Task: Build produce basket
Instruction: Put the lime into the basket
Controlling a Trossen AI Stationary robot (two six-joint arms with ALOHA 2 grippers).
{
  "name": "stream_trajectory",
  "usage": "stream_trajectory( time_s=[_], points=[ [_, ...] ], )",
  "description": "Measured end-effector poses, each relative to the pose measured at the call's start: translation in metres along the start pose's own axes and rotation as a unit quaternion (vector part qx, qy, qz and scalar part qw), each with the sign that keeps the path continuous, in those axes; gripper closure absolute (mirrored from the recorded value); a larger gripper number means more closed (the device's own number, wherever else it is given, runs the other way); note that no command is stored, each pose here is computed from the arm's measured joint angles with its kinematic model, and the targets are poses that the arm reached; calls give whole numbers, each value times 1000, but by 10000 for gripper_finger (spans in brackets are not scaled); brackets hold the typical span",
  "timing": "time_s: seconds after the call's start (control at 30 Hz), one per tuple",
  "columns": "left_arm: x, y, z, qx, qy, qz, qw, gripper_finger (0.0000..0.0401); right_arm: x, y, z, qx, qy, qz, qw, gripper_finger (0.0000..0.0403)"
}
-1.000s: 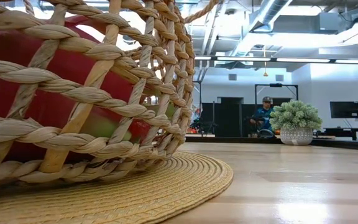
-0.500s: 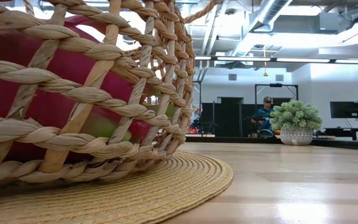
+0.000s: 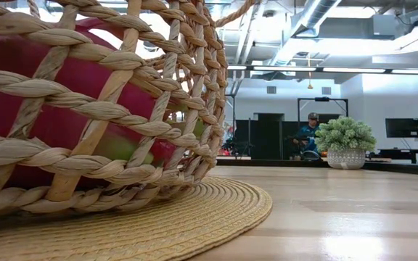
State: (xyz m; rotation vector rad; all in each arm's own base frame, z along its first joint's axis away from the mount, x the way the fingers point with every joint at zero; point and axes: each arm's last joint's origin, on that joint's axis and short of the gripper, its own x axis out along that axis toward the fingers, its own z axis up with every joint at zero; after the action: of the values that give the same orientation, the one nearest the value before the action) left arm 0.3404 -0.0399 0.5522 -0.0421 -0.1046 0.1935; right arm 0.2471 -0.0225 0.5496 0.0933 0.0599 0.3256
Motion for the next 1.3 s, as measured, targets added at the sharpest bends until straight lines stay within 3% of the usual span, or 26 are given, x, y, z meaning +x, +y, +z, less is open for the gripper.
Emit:
stream_trajectory(
  time_s=[0.2, 0.4, 0.6, 0.87, 1.17, 1.3],
  points=[
    [0, -2, 0, -7, -2, -4, 1000, 152, 0, 0, -1, 4, 6, 0, 1000, 164],
    [-2, -10, -2, 4, 5, -4, 1000, 152, -1, 0, -6, 16, 30, -2, 999, 89],
    [-7, -14, -13, 15, 62, 21, 998, 152, -10, -2, -17, 45, 87, -31, 995, 36],
    [-20, -23, -35, -7, 173, 50, 984, 152, -43, 3, -23, 74, 139, -61, 986, 41],
    [-46, -31, -65, -67, 323, 95, 939, 152, -67, 3, -26, 92, 161, -95, 978, 55],
    [-54, -36, -71, -75, 349, 116, 927, 151, -70, -1, -29, 89, 179, -104, 974, 58]
  ],
)
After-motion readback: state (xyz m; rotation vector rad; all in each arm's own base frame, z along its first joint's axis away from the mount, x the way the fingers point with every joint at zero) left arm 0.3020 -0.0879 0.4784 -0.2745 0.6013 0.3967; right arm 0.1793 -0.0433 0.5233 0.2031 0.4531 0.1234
